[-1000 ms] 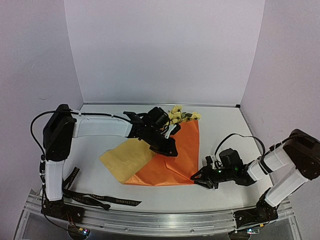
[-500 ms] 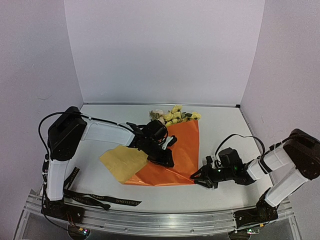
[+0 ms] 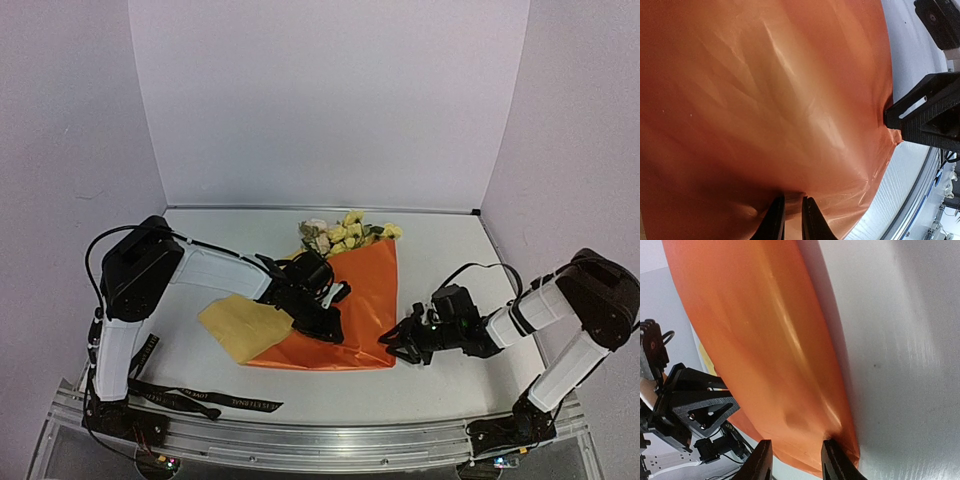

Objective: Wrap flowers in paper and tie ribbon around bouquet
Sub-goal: Press the fold line on the 2/3-folded wrapping paper.

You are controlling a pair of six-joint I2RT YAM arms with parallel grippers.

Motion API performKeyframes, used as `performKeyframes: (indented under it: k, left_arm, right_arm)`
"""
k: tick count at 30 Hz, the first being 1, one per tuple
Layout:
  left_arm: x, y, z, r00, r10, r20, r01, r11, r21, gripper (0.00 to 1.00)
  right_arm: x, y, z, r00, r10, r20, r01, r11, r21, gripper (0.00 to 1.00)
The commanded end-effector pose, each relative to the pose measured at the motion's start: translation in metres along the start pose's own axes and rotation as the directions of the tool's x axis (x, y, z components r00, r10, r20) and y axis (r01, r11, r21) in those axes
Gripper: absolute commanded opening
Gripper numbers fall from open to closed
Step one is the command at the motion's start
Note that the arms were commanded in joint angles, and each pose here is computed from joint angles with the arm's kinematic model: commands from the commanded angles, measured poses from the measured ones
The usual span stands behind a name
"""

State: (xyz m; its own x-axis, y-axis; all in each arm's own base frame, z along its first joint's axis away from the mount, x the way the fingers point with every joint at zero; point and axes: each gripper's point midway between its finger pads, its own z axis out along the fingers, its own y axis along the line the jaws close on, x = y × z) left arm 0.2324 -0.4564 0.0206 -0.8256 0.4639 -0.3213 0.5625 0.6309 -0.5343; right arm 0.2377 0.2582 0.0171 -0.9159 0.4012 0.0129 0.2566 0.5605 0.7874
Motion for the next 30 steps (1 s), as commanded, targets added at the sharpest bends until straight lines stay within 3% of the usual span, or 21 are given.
performKeyframes:
  k: [1,18,30]
  left_arm:
    - [0.005,0.004,0.006,1.000,0.011,-0.010,-0.011,1.000,-0.001,0.14]
    - [0.006,0.004,0.006,0.999,0.031,-0.027,-0.031,1.000,-0.002,0.12]
    - [0.007,0.004,0.009,0.998,0.037,-0.043,-0.037,0.999,-0.002,0.12]
  right_arm:
    - [-0.021,0.009,0.009,0.999,0.019,0.040,-0.019,1.000,-0.001,0.36]
    - [-0.091,0.006,0.023,0.980,0.105,0.169,-0.109,0.994,0.012,0.37]
    - [-0.167,0.013,0.024,0.939,0.185,0.289,-0.182,0.983,-0.037,0.37]
